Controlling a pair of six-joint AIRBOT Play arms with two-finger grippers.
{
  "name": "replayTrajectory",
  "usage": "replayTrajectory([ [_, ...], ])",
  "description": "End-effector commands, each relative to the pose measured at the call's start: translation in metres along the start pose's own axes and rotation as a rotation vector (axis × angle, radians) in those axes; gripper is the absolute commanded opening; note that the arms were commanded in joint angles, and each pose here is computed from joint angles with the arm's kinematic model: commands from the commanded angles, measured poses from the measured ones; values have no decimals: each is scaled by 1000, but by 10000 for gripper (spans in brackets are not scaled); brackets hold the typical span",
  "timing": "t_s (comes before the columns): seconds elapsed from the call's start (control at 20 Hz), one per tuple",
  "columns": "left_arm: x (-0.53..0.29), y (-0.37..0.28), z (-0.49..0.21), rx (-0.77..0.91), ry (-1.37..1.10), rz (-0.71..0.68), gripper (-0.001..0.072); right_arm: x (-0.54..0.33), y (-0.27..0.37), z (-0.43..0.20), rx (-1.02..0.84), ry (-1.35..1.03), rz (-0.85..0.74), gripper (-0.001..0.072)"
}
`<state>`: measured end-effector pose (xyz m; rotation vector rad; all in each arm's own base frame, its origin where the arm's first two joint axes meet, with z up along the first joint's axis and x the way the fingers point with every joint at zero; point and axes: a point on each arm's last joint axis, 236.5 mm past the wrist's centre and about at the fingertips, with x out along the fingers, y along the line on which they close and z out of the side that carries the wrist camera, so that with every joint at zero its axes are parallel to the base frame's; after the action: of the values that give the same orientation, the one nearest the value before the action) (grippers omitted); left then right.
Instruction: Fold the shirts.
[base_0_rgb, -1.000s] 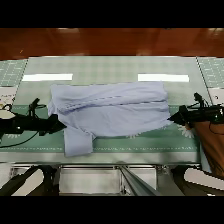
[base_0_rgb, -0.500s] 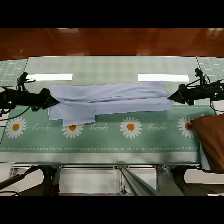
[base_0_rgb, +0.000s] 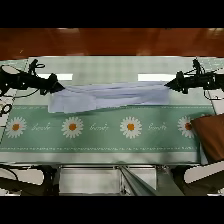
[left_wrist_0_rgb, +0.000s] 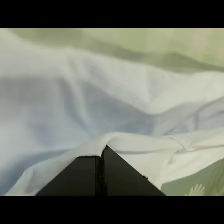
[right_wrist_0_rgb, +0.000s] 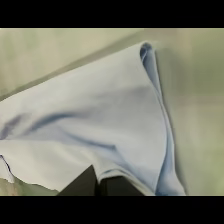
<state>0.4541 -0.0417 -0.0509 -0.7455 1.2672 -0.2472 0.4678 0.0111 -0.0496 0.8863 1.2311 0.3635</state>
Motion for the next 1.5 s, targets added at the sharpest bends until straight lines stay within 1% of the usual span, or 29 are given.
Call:
replayTrajectory([
  [0.0,10,-4,31,-5,-25,-9,22,6,-2,17,0,-27,15,24],
  [0.35,26,3,36,-10,-2,-6,22,25,2,10,-50,4,4,25],
  [0.6,28,3,35,-9,1,-5,22,41,-2,7,-32,19,-5,27],
  [0.65,28,3,33,-9,11,-8,25,41,-2,8,-32,15,-7,127],
  [0.7,27,2,28,-9,29,-11,135,41,-2,8,-25,14,-5,321],
  [0.75,25,0,21,5,61,-18,382,37,0,7,-24,19,-2,417],
  [0.8,18,0,14,22,104,-23,506,28,2,8,-28,28,11,418],
  [0.85,7,2,8,23,148,-19,506,13,7,11,-30,38,30,418],
  [0.95,-24,16,2,3,179,43,506,-30,13,17,-12,48,63,418],
  [1.0,-46,29,8,5,131,122,506,-56,12,19,-14,36,64,418],
  [1.1,-96,42,28,19,-50,281,505,-105,0,27,-27,-53,20,418],
  [1.15,-120,38,35,43,-160,324,506,-123,-9,29,-26,-95,-15,418],
  [1.2,-135,28,35,67,-256,330,506,-135,-22,30,-10,-145,-60,418],
  [1.3,-142,11,8,75,-358,283,506,-128,-54,19,54,-181,-134,421],
  [1.45,-106,0,-63,71,-315,206,506,-76,-73,-6,141,-136,-84,423],
])
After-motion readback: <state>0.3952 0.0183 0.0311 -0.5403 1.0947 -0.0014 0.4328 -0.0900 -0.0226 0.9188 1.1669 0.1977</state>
